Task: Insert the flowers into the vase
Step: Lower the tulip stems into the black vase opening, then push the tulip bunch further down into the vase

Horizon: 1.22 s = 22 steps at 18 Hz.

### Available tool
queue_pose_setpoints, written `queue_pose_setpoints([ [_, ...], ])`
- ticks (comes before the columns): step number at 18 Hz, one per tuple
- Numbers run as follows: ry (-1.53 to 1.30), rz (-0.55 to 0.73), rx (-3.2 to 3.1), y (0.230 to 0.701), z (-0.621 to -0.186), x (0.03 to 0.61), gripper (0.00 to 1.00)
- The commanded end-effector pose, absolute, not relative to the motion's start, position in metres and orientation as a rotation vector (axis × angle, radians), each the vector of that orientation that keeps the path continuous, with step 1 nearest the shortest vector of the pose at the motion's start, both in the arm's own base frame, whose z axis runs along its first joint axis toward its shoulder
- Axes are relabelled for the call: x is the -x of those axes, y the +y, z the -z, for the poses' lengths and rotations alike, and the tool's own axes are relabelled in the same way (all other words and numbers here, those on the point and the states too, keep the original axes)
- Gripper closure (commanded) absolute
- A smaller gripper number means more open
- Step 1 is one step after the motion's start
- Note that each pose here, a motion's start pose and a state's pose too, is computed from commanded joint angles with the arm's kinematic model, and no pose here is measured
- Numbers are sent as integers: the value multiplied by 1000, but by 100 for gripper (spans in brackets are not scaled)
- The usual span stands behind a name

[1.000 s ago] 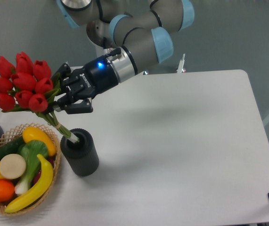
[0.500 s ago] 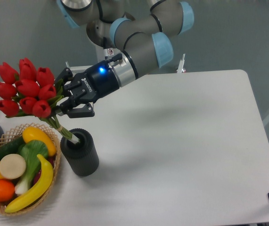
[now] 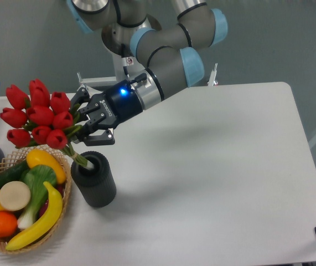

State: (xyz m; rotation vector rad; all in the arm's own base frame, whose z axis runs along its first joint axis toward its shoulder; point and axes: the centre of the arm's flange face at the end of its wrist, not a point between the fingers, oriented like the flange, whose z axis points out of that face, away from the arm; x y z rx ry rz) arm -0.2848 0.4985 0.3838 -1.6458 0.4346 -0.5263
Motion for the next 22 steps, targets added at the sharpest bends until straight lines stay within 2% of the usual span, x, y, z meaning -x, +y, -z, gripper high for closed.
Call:
queue_pose_setpoints([
  [22,401,548,1664,499,-326,301,65],
])
